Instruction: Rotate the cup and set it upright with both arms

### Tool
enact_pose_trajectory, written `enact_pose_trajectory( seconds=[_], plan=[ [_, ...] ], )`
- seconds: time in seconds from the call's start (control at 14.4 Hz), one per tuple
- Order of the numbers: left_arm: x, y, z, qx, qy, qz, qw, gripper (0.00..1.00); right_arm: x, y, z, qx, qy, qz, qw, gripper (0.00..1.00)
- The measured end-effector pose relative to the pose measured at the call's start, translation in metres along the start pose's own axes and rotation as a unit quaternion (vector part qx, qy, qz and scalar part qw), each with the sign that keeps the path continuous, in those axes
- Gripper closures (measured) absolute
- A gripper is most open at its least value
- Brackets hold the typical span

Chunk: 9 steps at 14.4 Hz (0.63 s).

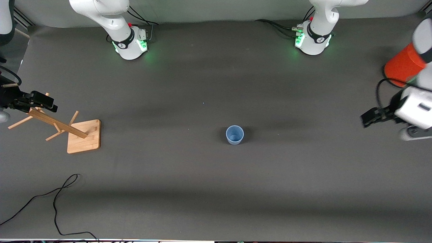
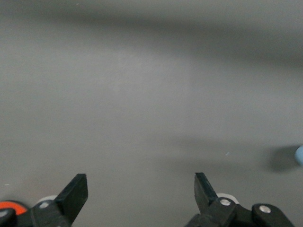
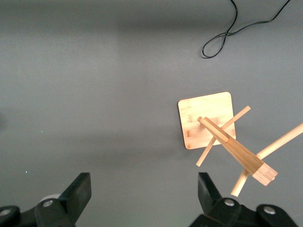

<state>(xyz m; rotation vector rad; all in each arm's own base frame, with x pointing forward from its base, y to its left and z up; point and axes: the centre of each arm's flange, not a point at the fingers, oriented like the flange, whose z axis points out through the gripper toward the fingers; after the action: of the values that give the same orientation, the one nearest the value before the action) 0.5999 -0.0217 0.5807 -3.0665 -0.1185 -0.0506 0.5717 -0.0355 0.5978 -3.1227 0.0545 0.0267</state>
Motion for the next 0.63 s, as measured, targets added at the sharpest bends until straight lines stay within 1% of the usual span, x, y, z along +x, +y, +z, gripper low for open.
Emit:
enact_pose_trajectory(
  seconds=[0.21,0.42,0.63],
  plan=[
    [-0.016,-0.024,-0.007,-0.001,-0.010,0.009,1.000,0.00,0.000,0.000,0.000,0.000,0.000,0.000,1.000,0.00],
    [-0.027,-0.030,-0.006,0.000,-0.015,0.005,1.000,0.00,0.000,0.000,0.000,0.000,0.000,0.000,1.000,0.00],
    [-0.028,-0.026,-0.003,-0.002,-0.019,0.009,1.000,0.00,0.000,0.000,0.000,0.000,0.000,0.000,1.000,0.00]
  ],
)
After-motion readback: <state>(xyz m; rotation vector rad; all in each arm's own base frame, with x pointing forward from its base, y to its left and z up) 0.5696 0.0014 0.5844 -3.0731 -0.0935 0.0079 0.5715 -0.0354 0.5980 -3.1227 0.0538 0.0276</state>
